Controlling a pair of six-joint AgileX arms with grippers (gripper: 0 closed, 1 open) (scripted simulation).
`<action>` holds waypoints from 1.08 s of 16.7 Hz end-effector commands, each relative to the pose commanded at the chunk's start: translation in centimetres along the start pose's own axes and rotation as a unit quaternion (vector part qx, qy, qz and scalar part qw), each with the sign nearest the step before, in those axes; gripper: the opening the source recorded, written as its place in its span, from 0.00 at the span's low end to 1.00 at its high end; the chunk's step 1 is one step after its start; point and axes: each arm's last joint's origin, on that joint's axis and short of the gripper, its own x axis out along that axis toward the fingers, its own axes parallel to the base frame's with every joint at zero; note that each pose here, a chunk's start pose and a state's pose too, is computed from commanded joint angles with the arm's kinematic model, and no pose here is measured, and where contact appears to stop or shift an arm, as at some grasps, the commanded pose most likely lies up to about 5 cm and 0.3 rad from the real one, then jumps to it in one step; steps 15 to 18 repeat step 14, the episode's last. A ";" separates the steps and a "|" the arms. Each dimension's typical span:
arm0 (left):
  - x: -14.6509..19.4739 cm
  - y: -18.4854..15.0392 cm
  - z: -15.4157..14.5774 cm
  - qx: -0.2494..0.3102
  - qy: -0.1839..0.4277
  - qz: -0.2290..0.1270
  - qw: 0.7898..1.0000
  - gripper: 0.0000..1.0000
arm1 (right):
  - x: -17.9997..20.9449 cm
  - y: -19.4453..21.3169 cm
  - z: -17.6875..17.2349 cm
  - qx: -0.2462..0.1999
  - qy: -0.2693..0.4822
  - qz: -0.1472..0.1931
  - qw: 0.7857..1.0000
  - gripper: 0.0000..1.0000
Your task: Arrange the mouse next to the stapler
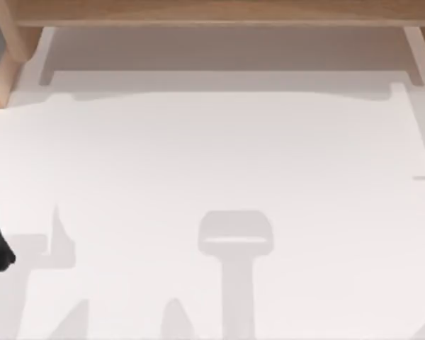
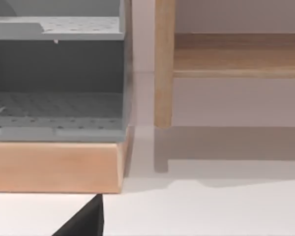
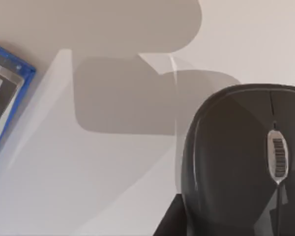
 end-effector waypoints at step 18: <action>0.0 0.0 0.0 0.000 0.000 0.000 1.000 1.00 | 0.0 0.0 0.0 0.000 0.000 0.000 1.000 1.00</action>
